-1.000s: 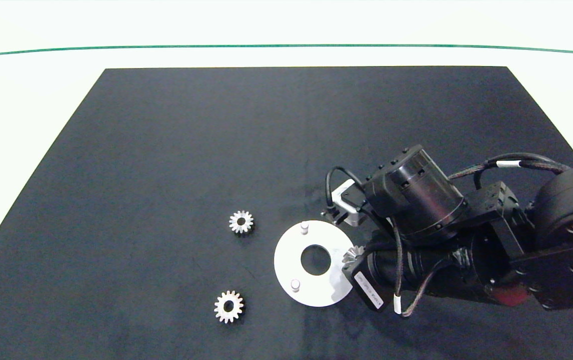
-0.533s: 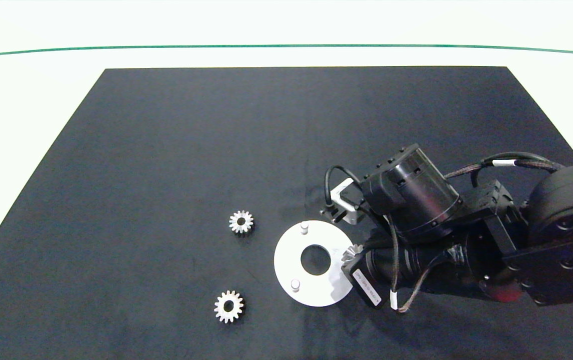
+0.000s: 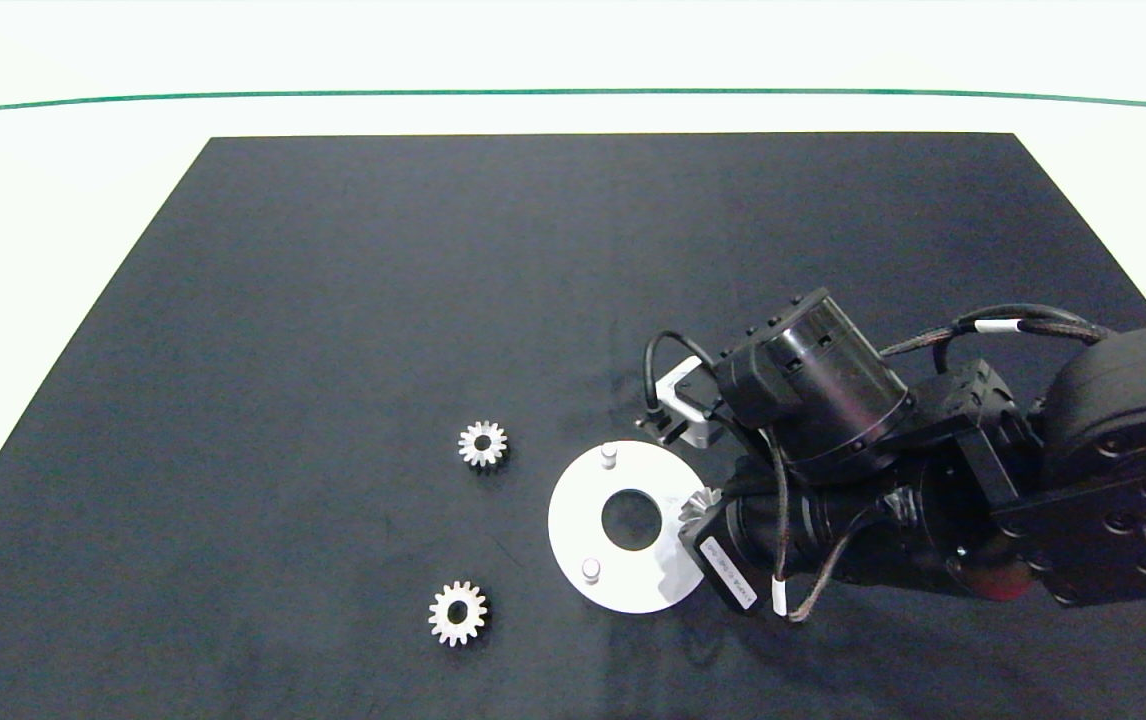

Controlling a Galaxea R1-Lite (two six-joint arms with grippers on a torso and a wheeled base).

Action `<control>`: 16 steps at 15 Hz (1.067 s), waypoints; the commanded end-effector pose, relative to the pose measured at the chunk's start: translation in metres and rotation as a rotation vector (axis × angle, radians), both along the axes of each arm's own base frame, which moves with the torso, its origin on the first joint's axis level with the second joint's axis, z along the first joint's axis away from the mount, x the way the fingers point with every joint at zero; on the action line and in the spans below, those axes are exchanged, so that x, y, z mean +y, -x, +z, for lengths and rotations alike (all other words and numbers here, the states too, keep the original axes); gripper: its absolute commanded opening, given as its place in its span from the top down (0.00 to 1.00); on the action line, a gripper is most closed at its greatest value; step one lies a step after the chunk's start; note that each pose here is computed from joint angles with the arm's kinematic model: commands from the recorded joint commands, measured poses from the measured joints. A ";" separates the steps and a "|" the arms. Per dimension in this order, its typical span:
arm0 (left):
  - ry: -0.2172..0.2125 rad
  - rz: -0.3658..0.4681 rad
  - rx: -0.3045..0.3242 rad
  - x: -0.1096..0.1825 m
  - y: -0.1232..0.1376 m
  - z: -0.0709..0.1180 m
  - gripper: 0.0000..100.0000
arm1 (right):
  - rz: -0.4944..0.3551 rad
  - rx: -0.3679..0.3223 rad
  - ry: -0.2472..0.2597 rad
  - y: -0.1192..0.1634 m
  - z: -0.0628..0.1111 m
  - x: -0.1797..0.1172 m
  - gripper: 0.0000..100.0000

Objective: Install three planetary gears onto the carrier pins

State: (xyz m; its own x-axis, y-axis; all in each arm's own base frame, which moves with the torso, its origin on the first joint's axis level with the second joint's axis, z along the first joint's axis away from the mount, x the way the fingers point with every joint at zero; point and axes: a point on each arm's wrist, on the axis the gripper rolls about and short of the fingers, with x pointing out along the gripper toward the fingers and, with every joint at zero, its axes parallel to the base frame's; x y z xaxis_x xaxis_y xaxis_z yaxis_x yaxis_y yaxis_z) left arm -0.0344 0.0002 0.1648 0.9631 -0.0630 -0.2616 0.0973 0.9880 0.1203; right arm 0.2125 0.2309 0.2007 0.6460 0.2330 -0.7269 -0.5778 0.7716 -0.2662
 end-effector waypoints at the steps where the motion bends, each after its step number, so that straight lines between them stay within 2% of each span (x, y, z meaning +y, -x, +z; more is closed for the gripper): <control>1: 0.000 -0.001 0.000 0.000 0.000 0.001 0.00 | 0.000 0.001 0.004 0.000 -0.001 0.000 0.84; 16: -0.006 -0.004 -0.001 0.000 0.000 0.002 0.00 | -0.008 0.001 0.001 -0.003 -0.001 0.000 0.84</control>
